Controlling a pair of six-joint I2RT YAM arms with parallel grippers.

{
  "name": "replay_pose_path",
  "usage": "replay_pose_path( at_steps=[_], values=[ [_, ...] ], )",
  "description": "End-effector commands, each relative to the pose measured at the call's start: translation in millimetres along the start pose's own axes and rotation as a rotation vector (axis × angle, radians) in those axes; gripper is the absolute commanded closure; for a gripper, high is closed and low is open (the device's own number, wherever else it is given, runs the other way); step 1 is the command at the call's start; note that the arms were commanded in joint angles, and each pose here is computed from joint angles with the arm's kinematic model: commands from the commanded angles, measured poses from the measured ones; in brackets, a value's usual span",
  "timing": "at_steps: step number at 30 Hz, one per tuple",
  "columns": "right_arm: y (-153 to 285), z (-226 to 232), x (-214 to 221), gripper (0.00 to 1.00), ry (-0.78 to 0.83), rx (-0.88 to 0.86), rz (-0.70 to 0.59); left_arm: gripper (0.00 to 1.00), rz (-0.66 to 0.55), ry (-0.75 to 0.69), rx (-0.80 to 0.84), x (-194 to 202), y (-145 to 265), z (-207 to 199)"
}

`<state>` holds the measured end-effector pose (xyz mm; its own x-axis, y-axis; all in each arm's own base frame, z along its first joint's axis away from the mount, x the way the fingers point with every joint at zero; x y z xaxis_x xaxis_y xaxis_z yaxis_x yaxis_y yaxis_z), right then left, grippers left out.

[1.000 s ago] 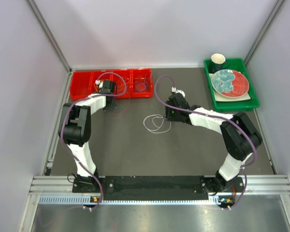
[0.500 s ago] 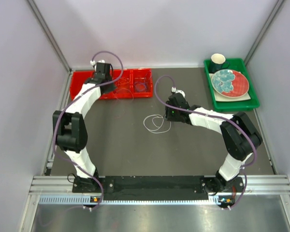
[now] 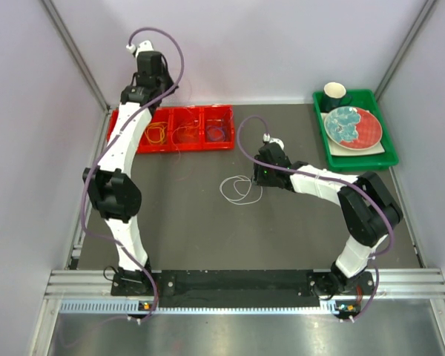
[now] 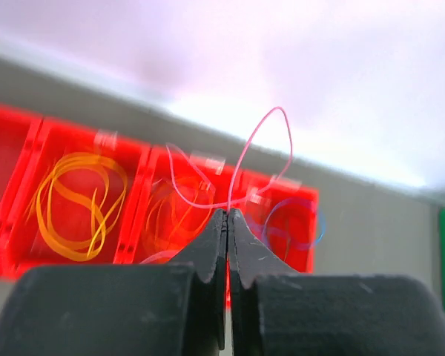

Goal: Untangle the cables

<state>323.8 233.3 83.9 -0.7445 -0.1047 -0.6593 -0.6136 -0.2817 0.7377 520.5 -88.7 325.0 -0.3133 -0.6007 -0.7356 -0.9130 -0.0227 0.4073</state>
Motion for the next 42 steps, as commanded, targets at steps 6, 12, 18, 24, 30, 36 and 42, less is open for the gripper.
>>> replay_pose_path(
  at_steps=[6,12,18,24,30,36,42],
  values=[
    [1.1,10.7,-22.0,0.57,0.011,-0.009,-0.059,1.00,0.003,-0.038,-0.073,19.2,-51.8,10.5],
    [1.0,11.0,-22.5,0.57,0.011,-0.009,-0.059,1.00,0.093,-0.083,-0.172,70.0,-79.5,52.1],
    [0.1,11.3,-22.5,0.57,0.014,-0.006,-0.057,1.00,0.177,-0.092,-0.208,110.2,-89.9,79.3],
    [-0.6,12.2,-21.8,0.57,0.020,-0.001,-0.052,0.94,0.251,-0.112,-0.168,126.7,-104.4,75.2],
    [-0.9,11.7,-21.6,0.57,0.020,0.003,-0.050,0.36,0.222,-0.124,-0.163,109.3,-81.5,64.9],
    [-1.2,11.4,-21.3,0.57,0.021,0.005,-0.048,0.28,0.153,-0.136,-0.183,86.4,-24.4,72.3],
    [0.0,12.2,-20.9,0.57,0.023,0.001,-0.048,0.28,0.185,-0.153,-0.239,117.3,10.2,113.5]
  ],
)
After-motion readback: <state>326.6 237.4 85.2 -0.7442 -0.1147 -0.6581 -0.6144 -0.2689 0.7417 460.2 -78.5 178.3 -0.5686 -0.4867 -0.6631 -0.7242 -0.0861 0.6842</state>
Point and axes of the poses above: each gripper's point midway between its finger pads, its own y axis back along the fingers, its own z axis along the line the jaws close on, x = y × z, the point moved 4 cm from there along y, back along the fingers, and after that the axes turned 13 degrees about y, right-handed, at the moved point
